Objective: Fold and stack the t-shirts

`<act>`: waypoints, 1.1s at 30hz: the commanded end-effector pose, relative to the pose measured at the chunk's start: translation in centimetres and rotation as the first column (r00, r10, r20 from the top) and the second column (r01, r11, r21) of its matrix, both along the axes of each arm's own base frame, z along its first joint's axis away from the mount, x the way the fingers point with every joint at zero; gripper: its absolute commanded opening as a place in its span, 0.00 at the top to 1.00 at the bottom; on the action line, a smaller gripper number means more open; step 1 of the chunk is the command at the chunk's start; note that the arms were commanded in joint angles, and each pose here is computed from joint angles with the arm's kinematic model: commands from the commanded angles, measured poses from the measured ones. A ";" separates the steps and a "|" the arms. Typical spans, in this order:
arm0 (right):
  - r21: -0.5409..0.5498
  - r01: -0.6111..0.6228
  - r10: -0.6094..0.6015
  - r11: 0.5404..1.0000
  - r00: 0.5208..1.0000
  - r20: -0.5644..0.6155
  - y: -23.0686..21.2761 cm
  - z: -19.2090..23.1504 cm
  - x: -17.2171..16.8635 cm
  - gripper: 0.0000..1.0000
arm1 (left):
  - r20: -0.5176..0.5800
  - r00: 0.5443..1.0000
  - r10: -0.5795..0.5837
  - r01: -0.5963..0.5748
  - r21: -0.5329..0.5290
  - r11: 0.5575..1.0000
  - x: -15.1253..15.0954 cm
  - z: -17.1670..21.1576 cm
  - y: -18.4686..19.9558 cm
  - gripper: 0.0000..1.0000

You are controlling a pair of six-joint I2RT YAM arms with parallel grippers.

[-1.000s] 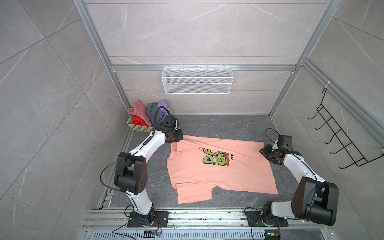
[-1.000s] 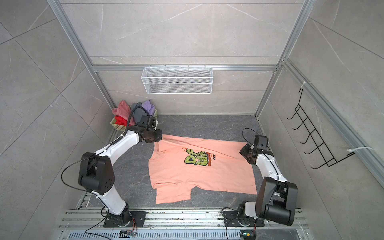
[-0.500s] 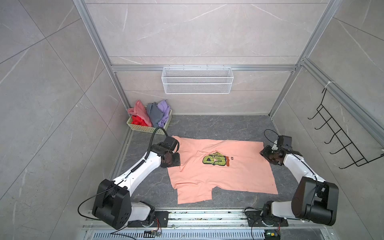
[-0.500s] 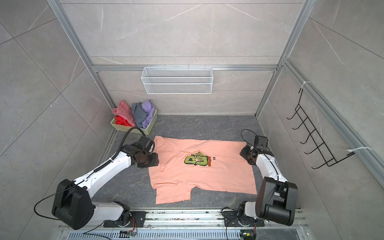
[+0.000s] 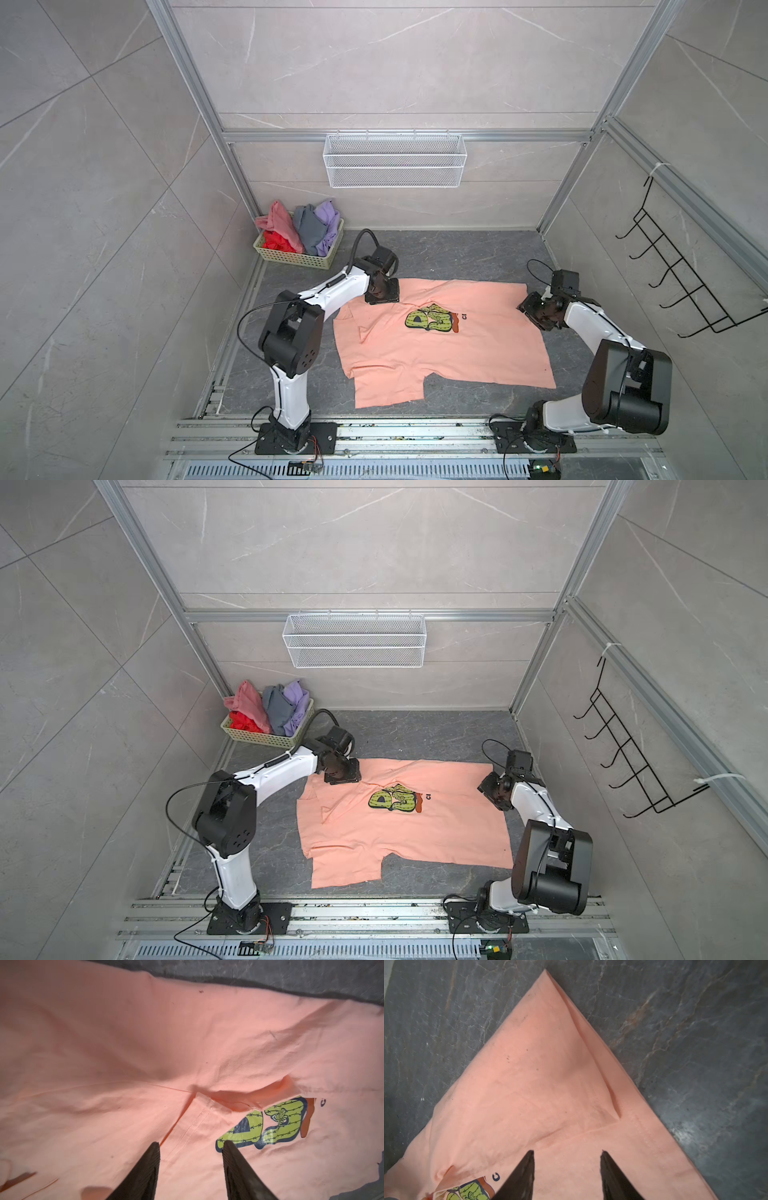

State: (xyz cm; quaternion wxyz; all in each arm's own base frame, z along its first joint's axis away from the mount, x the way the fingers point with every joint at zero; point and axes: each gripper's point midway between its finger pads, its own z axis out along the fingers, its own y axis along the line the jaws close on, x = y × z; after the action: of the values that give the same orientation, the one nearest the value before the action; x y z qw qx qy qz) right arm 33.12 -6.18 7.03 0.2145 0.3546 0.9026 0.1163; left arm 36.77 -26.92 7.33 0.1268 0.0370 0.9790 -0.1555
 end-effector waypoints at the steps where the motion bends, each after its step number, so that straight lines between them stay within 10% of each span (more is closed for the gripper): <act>1: 0.007 0.057 -0.056 0.998 0.995 -0.083 -0.6 -1.1 -1.1 0.46 | -0.013 1.000 0.007 -0.007 -0.052 0.999 1.0 0.1 -2.0 0.48; 12: 0.083 0.157 -0.146 0.984 0.982 -0.124 -1.1 -3.4 -1.4 0.43 | -0.049 0.998 0.030 -0.031 -0.024 0.999 1.6 -2.5 -2.8 0.49; 22: 0.125 0.206 -0.192 0.971 0.975 -0.117 -1.3 -5.5 0.2 0.47 | -0.047 0.997 -0.062 0.057 -0.089 0.994 1.2 -2.6 -4.7 0.75; 33: 0.074 0.194 -0.187 0.978 0.978 -0.094 -2.4 -4.2 1.2 0.95 | -0.029 0.997 -0.072 0.069 -0.081 0.994 0.5 -0.7 -4.2 0.96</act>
State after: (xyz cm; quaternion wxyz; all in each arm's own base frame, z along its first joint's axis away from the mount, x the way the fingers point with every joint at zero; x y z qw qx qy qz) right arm 33.77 -7.87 2.00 0.1635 0.4558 0.8653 0.1291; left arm 37.22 -30.76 3.19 0.0827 0.0482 0.9782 -0.1843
